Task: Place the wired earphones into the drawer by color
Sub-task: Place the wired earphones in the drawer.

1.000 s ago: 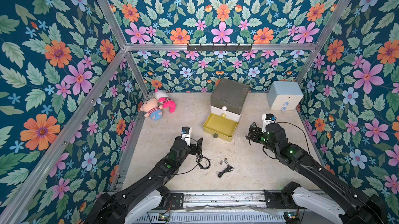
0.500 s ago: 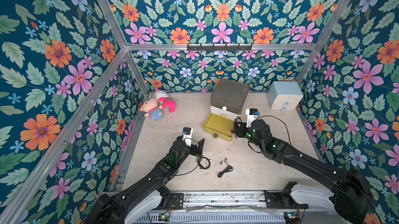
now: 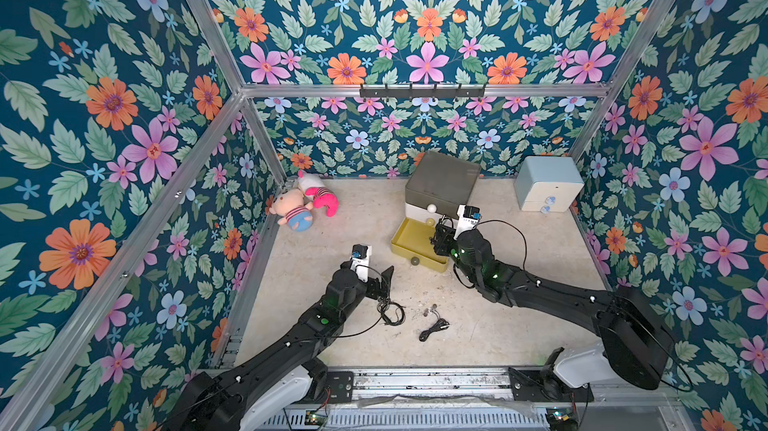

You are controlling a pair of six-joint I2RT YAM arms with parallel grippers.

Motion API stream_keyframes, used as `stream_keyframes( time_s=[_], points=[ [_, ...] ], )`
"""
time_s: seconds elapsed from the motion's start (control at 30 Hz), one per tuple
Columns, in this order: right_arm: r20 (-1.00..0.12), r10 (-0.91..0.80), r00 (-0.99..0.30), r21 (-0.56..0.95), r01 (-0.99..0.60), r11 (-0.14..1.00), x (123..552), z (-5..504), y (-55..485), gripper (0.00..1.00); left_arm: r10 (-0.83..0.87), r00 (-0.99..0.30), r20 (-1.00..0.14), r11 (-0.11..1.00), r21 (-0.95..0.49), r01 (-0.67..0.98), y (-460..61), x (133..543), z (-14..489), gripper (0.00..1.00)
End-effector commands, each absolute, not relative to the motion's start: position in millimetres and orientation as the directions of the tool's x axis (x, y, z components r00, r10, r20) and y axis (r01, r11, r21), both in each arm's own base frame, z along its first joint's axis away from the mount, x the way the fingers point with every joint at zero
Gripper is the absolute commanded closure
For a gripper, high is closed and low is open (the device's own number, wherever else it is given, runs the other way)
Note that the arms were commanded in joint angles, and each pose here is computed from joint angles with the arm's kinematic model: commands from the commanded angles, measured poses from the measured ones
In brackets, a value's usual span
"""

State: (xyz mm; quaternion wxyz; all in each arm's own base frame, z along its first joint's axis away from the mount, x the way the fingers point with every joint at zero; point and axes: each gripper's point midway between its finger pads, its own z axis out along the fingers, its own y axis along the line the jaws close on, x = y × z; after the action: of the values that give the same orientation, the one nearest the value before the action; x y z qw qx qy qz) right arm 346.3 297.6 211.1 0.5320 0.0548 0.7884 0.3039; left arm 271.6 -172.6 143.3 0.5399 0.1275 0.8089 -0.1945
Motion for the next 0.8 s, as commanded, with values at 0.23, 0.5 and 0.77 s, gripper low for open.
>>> stream_keyframes(
  time_s=[0.23, 0.5, 0.77],
  points=[
    [-0.807, 0.484, -0.337, 0.558, -0.168, 0.813, 374.9, 188.4, 318.4, 1.00, -0.028, -0.346, -0.938, 0.908, -0.169, 0.384, -164.0, 273.8, 152.3, 0.01],
    [-0.796, 0.483, -0.364, 0.558, -0.136, 0.818, 384.4, 157.8, 328.8, 1.00, -0.031, -0.342, -0.939, 0.911, -0.168, 0.378, -162.3, 273.7, 153.5, 0.01],
    [-0.771, 0.483, -0.415, 0.572, -0.119, 0.811, 384.2, 131.5, 335.8, 1.00, -0.030, -0.337, -0.941, 0.912, -0.165, 0.377, -162.0, 274.1, 153.8, 0.01]
  ],
)
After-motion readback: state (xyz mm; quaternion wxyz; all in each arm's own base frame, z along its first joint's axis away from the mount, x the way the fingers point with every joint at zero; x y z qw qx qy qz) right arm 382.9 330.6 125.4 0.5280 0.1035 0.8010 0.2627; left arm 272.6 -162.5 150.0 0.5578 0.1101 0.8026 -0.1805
